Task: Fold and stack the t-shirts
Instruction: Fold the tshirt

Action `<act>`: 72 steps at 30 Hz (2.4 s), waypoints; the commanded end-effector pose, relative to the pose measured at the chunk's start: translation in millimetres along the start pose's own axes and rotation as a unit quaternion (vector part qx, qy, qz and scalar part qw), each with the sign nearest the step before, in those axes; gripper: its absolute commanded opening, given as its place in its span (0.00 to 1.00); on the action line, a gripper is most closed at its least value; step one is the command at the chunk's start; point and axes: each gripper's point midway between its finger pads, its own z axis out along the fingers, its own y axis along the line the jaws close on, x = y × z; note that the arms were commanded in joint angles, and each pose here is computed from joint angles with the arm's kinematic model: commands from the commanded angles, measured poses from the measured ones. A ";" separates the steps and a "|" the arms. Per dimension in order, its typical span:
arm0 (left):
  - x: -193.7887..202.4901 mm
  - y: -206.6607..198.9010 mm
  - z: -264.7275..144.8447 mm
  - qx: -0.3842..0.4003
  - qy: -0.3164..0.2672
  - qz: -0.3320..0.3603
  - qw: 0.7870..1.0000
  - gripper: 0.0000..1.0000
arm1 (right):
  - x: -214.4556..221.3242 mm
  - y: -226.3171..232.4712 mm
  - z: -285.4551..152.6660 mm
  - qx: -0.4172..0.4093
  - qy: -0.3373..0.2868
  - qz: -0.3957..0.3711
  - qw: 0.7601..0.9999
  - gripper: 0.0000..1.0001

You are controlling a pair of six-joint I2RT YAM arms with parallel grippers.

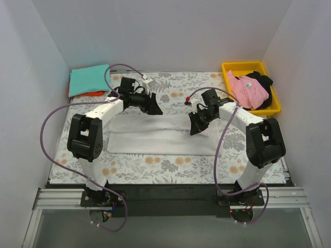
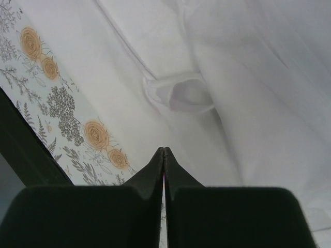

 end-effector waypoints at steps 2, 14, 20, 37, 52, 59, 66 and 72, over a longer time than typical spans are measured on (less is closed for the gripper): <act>-22.0 6.3 55.4 0.014 -0.003 -0.111 0.994 0.49 | -1.7 -9.6 34.5 0.034 0.007 -0.015 0.999 0.01; -6.8 17.3 88.7 0.026 0.025 -0.168 0.985 0.48 | -4.0 -12.3 67.9 0.092 0.008 -0.051 0.994 0.01; 3.8 7.2 97.5 0.046 0.036 -0.173 0.983 0.46 | -15.4 -2.6 61.7 0.103 -0.004 -0.080 0.991 0.01; 19.9 5.9 127.9 0.049 0.060 -0.191 0.978 0.45 | -23.7 1.1 71.6 0.113 -0.032 -0.118 0.986 0.01; 20.1 1.5 147.7 0.072 0.071 -0.199 0.975 0.31 | -11.2 0.0 87.5 0.105 -0.020 -0.122 0.987 0.01; 6.2 -12.9 140.4 0.098 0.065 -0.188 0.975 0.00 | -9.3 -1.4 80.3 0.115 -0.019 -0.137 0.984 0.01; 0.3 -45.6 122.6 0.158 0.062 -0.149 0.974 0.00 | -21.9 25.4 65.4 0.067 -0.042 -0.154 0.985 0.01; 14.3 -55.8 113.7 0.178 0.071 -0.137 0.972 0.00 | -43.4 68.0 8.7 -0.010 -0.105 -0.174 0.979 0.09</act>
